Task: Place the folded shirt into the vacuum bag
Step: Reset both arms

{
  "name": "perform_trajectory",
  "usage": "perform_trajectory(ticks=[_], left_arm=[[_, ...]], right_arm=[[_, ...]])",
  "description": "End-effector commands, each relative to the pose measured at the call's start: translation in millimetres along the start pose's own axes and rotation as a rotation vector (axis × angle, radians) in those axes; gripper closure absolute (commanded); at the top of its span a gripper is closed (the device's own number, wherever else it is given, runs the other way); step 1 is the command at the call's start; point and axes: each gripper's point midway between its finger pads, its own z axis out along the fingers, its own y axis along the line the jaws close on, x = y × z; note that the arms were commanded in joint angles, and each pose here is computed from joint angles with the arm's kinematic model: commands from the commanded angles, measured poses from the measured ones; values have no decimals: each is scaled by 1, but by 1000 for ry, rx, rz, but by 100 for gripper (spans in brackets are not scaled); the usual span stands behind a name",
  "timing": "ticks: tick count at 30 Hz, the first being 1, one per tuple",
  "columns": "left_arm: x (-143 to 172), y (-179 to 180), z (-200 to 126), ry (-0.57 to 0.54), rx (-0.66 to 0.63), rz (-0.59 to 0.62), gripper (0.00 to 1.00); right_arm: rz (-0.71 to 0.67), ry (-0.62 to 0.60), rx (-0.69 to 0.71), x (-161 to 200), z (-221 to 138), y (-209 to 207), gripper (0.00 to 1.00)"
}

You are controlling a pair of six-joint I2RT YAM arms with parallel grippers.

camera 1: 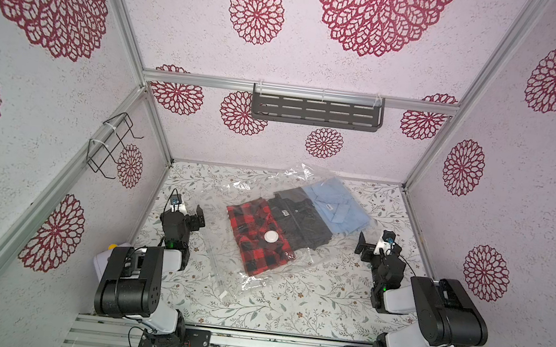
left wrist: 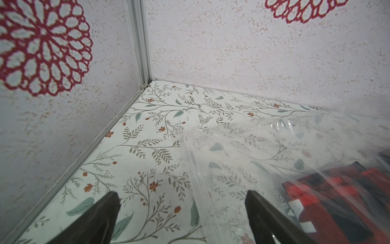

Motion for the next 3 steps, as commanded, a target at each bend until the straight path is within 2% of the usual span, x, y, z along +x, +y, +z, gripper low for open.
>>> perform_trajectory(ticks=[1,3], left_arm=[[-1,1,-1,-12,-1,9,3],[-1,1,-1,-12,-1,9,3]], right_arm=[[-16,-32,1,-9,0,0,0],[-16,-33,2,-9,0,0,1]])
